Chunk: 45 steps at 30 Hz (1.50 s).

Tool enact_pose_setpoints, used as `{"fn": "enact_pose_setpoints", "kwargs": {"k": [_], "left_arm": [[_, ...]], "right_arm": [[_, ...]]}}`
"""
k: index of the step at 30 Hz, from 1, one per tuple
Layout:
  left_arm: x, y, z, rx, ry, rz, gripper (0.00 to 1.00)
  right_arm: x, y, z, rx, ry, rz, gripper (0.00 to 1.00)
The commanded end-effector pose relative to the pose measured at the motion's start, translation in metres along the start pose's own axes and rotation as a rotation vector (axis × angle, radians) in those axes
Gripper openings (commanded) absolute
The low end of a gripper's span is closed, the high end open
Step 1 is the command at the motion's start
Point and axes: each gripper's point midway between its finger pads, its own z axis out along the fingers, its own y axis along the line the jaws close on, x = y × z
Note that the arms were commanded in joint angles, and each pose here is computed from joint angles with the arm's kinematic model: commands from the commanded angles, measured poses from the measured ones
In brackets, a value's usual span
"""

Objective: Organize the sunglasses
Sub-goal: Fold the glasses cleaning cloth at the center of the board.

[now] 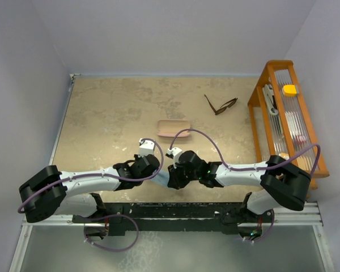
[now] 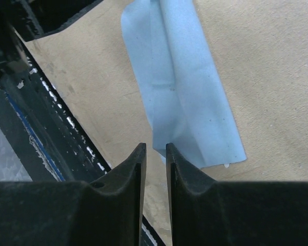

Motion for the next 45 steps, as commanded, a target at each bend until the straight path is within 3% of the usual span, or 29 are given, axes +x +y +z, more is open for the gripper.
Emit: {"fn": "enact_pose_setpoints", "kwargs": {"k": [1, 4, 7, 12, 15, 25, 45], "left_arm": [[-0.007, -0.005, -0.002, 0.019, -0.029, -0.028, 0.00], [-0.007, -0.006, -0.002, 0.021, -0.028, -0.028, 0.00], [-0.009, -0.007, -0.002, 0.022, -0.031, -0.030, 0.00], [-0.012, -0.007, -0.003, 0.022, -0.037, -0.030, 0.00], [-0.012, -0.007, -0.003, 0.019, -0.036, -0.029, 0.00], [-0.012, -0.009, -0.002, 0.026, -0.034, -0.030, 0.00], [-0.010, -0.009, -0.015, 0.082, -0.036, -0.099, 0.00]], "right_arm": [[-0.010, 0.010, -0.007, -0.019, -0.038, -0.010, 0.25], [-0.011, 0.009, -0.008, -0.011, -0.040, -0.012, 0.24], [-0.012, 0.009, -0.009, -0.009, -0.042, -0.013, 0.10], [-0.012, 0.009, -0.010, -0.009, -0.041, -0.015, 0.08], [-0.012, 0.010, -0.011, -0.012, -0.044, -0.015, 0.02], [-0.004, 0.008, -0.012, -0.006, -0.026, -0.010, 0.00], [-0.027, 0.010, 0.005, 0.017, -0.055, -0.061, 0.00]]}}
